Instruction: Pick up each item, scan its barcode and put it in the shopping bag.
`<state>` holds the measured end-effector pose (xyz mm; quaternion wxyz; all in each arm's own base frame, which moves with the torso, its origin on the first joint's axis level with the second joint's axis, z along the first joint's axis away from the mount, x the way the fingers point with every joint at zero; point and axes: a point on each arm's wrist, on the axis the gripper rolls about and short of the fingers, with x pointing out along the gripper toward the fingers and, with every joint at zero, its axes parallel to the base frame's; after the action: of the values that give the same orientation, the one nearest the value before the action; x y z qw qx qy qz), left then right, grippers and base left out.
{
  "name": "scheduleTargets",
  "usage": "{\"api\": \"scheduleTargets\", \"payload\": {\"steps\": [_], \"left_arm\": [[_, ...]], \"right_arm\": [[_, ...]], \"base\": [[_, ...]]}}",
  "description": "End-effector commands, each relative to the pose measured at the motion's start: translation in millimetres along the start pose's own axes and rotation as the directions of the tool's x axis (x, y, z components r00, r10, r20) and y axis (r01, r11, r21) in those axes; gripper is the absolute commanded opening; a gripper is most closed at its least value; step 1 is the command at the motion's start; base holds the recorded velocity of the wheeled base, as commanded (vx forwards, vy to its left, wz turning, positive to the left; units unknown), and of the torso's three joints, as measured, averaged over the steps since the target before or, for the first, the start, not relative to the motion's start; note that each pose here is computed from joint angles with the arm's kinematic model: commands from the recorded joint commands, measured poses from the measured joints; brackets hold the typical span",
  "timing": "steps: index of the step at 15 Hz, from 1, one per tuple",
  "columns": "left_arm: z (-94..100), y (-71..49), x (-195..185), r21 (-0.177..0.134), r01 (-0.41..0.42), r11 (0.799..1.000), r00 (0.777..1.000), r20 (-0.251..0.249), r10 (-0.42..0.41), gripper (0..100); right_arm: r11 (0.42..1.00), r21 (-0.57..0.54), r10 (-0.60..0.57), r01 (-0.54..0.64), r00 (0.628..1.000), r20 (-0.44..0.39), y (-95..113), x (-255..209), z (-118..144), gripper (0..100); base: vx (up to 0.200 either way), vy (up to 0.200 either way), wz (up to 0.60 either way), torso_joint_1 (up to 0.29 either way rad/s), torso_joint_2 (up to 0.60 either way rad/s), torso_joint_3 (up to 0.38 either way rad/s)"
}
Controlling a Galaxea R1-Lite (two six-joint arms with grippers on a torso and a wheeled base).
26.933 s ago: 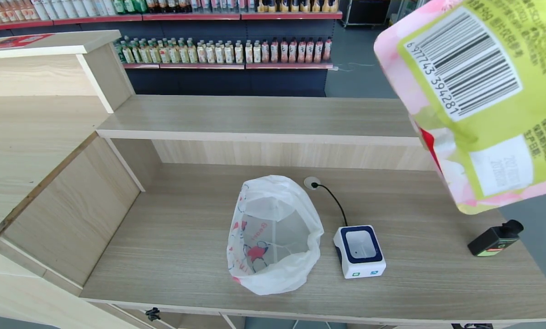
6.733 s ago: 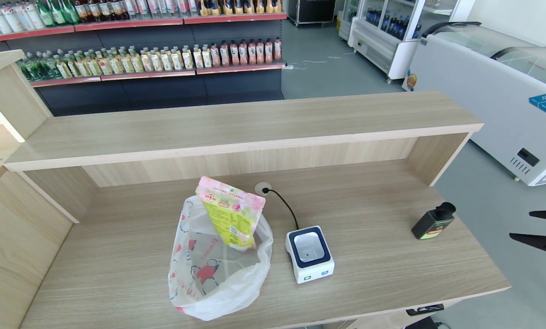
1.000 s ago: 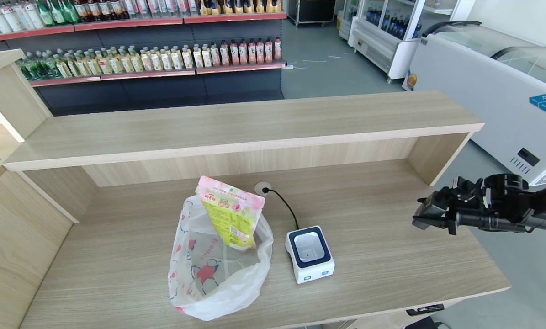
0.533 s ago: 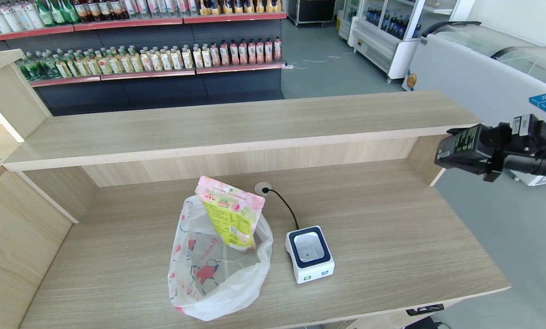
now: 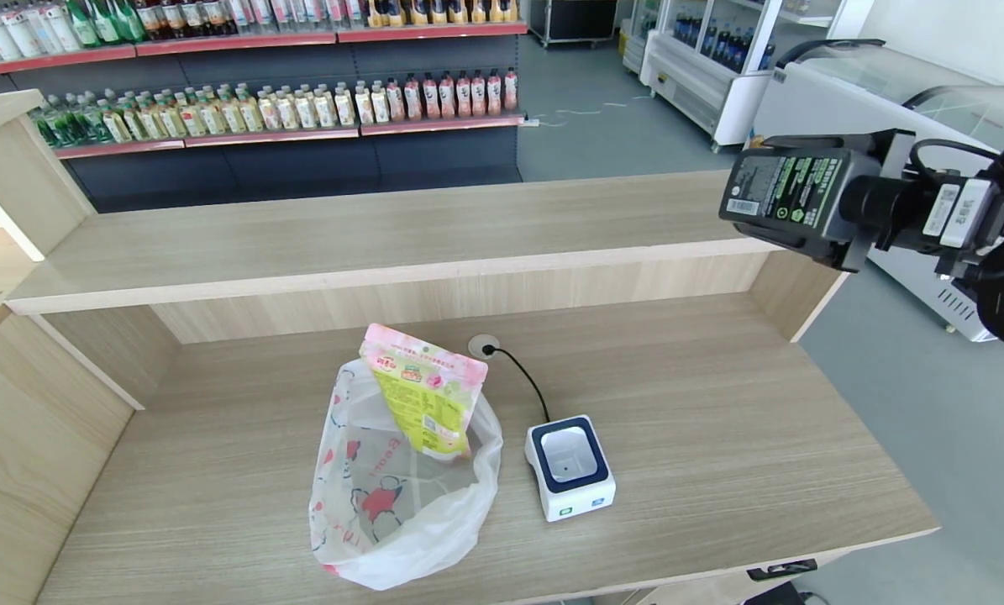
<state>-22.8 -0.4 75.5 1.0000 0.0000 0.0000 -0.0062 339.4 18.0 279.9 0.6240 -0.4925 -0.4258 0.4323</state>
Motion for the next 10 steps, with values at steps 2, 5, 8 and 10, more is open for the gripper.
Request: {"api": "scheduleTargets", "payload": {"steps": [2, 5, 8, 10], "left_arm": [[0.0, 0.0, 0.0, 0.000, 0.000, 1.000, 1.000, 0.000, 0.000, 100], [0.0, 0.0, 0.0, 0.000, 0.000, 1.000, 1.000, 0.000, 0.000, 100], [0.0, 0.0, 0.0, 0.000, 0.000, 1.000, 1.000, 0.000, 0.000, 100], [0.0, 0.0, 0.0, 0.000, 0.000, 1.000, 1.000, 0.000, 0.000, 100]], "right_arm": [[0.999, 0.016, 0.024, -0.028, 0.974, 0.223, 3.7, 65.7, 38.2, 0], [0.997, 0.040, 0.035, -0.059, 0.890, 0.455, 0.2, 119.5, 101.7, 0], [0.995, 0.052, 0.044, -0.083, 0.852, 0.522, 9.1, 129.2, 125.8, 0], [0.993, 0.068, 0.048, -0.098, 0.850, 0.525, 13.0, 122.6, 133.9, 0]], "base": [[0.000, 0.000, 0.00, 0.000, 0.00, 0.000], [0.000, 0.000, 0.00, 0.000, 0.00, 0.000], [0.000, 0.000, 0.00, 0.000, 0.00, 0.000], [0.000, 0.000, 0.00, 0.000, 0.00, 0.000]]}}
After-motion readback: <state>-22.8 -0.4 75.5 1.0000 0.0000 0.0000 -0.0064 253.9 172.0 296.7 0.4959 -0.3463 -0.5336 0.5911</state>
